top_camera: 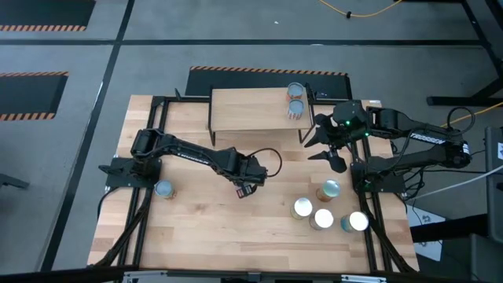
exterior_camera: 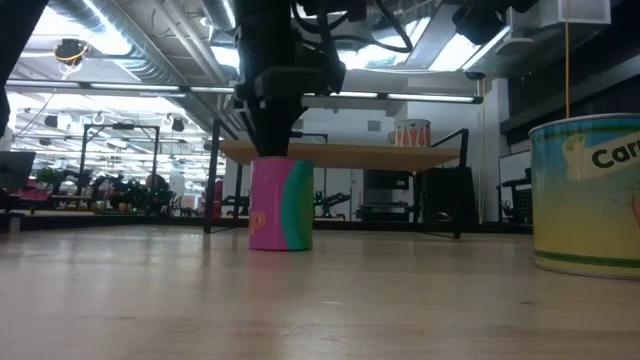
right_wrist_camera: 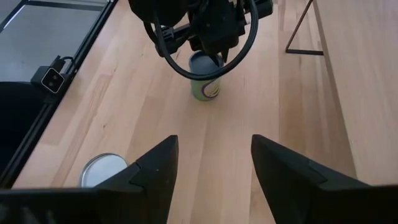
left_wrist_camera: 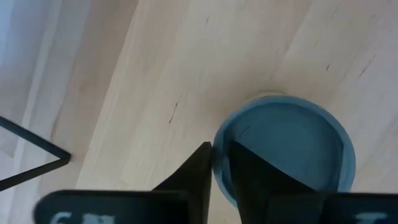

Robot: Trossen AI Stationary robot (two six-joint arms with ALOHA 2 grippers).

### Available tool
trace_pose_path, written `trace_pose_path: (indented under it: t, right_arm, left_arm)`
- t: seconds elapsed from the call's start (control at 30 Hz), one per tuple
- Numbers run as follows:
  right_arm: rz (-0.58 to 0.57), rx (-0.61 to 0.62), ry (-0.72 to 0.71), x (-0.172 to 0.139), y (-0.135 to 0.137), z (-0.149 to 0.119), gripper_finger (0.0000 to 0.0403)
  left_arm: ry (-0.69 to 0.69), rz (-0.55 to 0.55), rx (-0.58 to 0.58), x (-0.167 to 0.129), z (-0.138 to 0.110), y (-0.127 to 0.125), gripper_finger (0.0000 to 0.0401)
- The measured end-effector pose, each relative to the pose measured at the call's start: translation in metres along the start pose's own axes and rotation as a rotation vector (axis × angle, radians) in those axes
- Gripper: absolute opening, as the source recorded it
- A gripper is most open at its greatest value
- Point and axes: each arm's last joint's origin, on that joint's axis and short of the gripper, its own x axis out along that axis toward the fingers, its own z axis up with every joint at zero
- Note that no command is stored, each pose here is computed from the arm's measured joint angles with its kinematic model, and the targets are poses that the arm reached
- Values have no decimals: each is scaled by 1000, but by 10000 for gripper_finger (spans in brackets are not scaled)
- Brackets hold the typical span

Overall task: Pick and place cans onto a shelf
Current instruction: Put the pink canned vegetable on the shelf

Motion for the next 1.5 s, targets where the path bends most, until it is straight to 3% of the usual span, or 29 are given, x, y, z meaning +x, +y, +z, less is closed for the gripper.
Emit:
trace_pose_path:
  t: [0.17,0.47,0.7,0.83,1.0,1.2,1.5]
  right_arm:
    - [-38,-4,9,-1,-1,-1,208]
    - [-352,-15,22,-22,-7,-7,208]
    - [-566,34,72,-38,-15,-16,208]
    - [-613,81,83,-41,-20,-18,208]
    - [-623,95,84,-42,-22,-19,208]
    - [-604,96,79,-42,-22,-19,208]
    - [-603,95,78,-42,-22,-19,208]
  left_arm:
    - [-2,5,0,0,0,0,11]
    - [-12,-22,15,-4,5,-2,13]
    - [-139,-87,63,-40,30,-2,8]
    - [-243,-125,86,-69,49,6,8]
    - [-390,-138,82,-103,74,26,8]
    - [-530,-71,37,-132,99,66,8]
    - [-686,11,-100,-138,132,135,8]
